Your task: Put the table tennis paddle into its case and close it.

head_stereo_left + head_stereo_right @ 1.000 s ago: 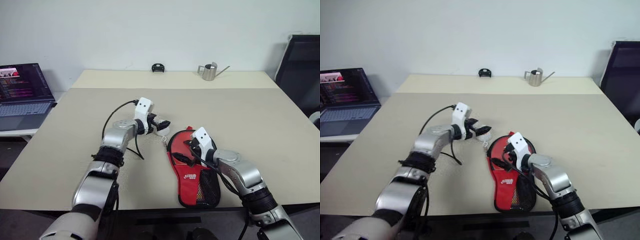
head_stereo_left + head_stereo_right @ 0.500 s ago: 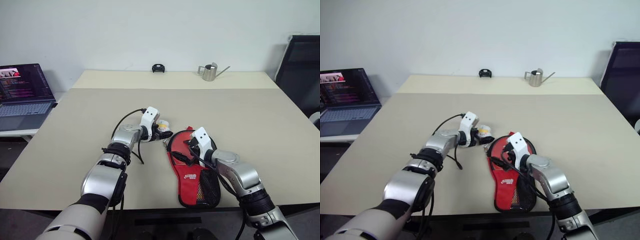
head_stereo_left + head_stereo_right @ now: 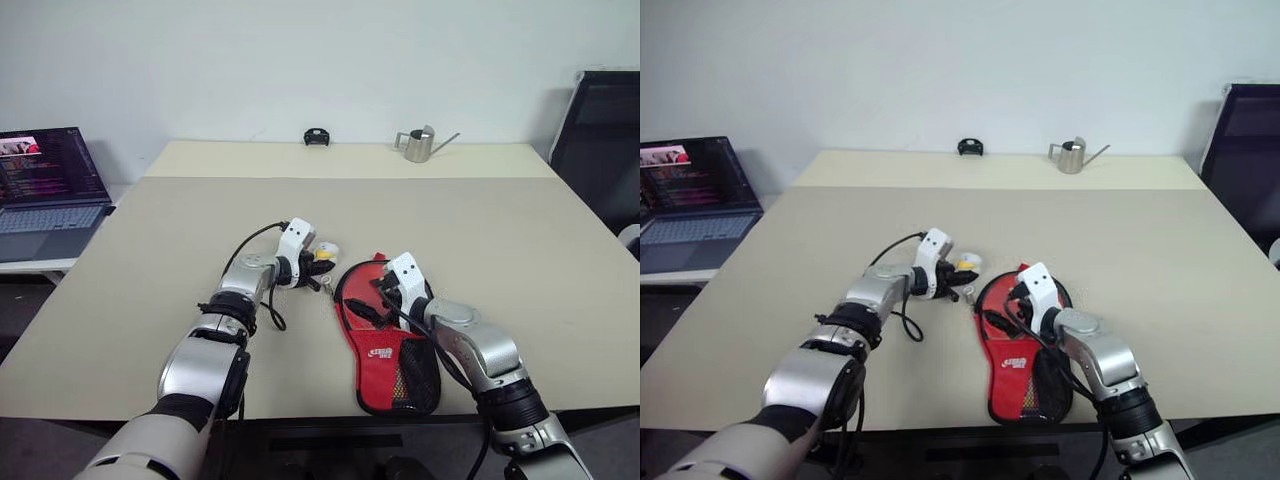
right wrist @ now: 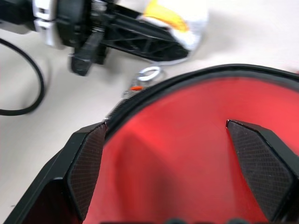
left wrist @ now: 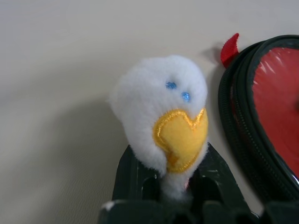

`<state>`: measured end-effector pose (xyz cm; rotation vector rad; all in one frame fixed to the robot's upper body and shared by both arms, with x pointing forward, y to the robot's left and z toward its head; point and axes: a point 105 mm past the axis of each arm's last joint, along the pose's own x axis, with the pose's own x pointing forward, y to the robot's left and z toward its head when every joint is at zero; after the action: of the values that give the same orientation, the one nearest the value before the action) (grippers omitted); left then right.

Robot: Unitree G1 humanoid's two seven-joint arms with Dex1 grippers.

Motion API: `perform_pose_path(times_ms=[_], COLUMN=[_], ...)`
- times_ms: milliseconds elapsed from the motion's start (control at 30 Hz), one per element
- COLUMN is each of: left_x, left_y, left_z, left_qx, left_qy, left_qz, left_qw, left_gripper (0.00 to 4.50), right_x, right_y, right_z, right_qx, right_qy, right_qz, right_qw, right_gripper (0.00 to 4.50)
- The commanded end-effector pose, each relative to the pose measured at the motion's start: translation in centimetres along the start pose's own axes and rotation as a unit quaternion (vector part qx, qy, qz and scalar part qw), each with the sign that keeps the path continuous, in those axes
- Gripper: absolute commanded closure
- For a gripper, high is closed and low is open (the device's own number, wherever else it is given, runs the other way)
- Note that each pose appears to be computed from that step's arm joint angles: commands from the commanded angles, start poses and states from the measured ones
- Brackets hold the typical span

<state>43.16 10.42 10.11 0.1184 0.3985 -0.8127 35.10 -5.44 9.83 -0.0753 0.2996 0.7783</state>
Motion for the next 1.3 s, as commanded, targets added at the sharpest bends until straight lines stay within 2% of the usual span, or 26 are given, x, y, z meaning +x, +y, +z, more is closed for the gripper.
perform_pose_path(times_ms=[33, 233, 600, 867, 1133, 1300], left_x=[-0.8, -1.7, -0.1, 1.5, 2.2, 2.1], left_y=[0.2, 0.7, -0.8, -1.2, -0.3, 0.4], left_z=[-0.6, 0.9, 5.2, 5.0, 4.0, 4.6], left_qx=[-0.003, 0.018, 0.063, 0.105, 0.131, 0.151], left_qy=[0.008, -0.002, -0.020, 0.001, 0.016, 0.015], left_qz=[-0.009, -0.012, -0.031, -0.003, 0.062, 0.099], left_qw=[1.000, 1.000, 0.997, 0.994, 0.989, 0.984], left_gripper=[4.21, 4.21, 4.21, 4.21, 4.21, 4.21], right_x=[0.0, 0.0, 0.4, 0.8, 0.8, 0.4], right_y=[-1.4, -2.5, 0.1, 1.4, 2.2, 1.8], right_z=[-1.8, -4.0, -5.9, -6.5, -7.3, -8.2], right_qx=[-0.019, -0.058, -0.045, -0.033, -0.015, -0.003], right_qy=[0.041, 0.090, 0.109, 0.113, 0.118, 0.126], right_qz=[-0.032, -0.055, -0.033, -0.035, -0.044, -0.068], right_qw=[0.998, 0.993, 0.992, 0.992, 0.992, 0.990], right_gripper=[0.00, 0.00, 0.00, 0.00, 0.00, 0.00])
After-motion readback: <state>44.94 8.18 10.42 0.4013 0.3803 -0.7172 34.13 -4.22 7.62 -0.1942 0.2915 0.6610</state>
